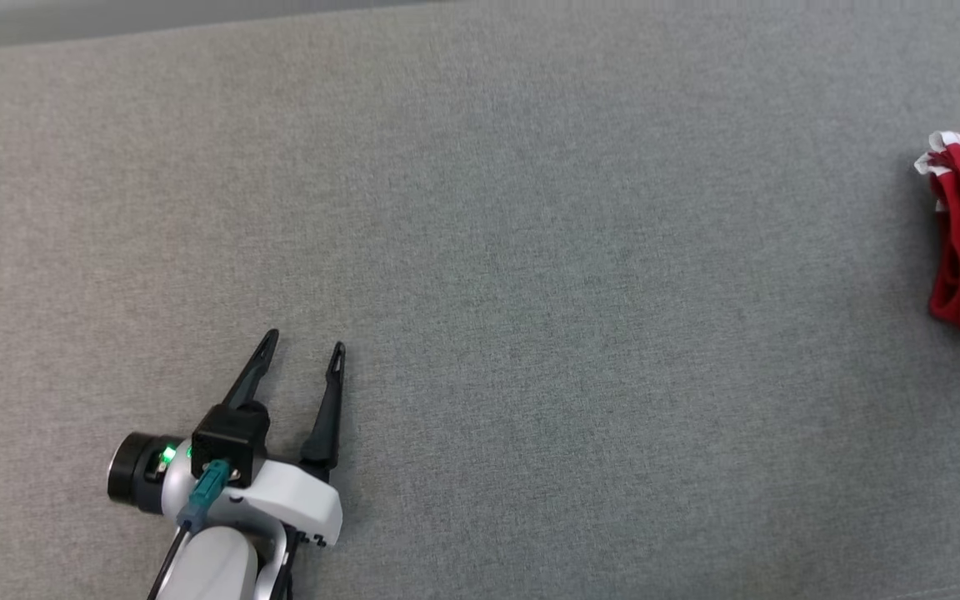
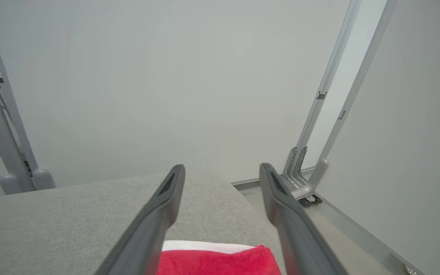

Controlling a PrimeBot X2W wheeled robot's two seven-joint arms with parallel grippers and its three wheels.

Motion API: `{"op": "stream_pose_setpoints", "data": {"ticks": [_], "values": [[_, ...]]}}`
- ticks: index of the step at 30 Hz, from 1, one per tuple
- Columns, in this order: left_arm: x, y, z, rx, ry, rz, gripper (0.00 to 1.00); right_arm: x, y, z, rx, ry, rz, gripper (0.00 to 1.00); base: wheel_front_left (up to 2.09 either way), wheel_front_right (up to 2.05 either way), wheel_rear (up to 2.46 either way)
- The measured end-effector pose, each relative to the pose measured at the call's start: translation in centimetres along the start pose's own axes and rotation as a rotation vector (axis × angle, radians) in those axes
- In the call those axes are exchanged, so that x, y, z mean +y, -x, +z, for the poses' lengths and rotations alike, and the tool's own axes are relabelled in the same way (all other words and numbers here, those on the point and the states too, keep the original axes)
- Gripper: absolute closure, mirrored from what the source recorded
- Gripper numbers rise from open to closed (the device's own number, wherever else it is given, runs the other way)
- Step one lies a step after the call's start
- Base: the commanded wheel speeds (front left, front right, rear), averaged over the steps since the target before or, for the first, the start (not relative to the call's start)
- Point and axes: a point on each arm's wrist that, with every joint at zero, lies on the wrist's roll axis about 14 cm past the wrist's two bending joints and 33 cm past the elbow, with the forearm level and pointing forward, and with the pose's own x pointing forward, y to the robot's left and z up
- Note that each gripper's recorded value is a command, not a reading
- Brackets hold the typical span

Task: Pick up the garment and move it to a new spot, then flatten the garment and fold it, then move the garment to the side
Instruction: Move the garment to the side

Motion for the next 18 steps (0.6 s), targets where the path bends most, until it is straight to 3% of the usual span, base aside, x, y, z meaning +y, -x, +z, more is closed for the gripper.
{"op": "stream_pose_setpoints", "data": {"ticks": [7, 14, 18], "values": [[1.4, 2.1, 1.2, -0.025, 0.007, 0.072, 0.00, 6.1, 3.3, 2.0, -0.070, -0.063, 0.172, 0.00, 0.00, 0.00, 0.00], [3.3, 5.4, 2.3, -0.053, 0.010, 0.156, 0.00, 11.8, 9.3, -0.5, 0.003, -0.116, 0.358, 0.00, 0.00, 0.00, 0.00], [4.4, 7.8, 2.3, -0.059, 0.022, 0.209, 0.00, 13.3, 12.6, -2.3, 0.061, -0.141, 0.417, 0.00, 0.00, 0.00, 0.00]]}}
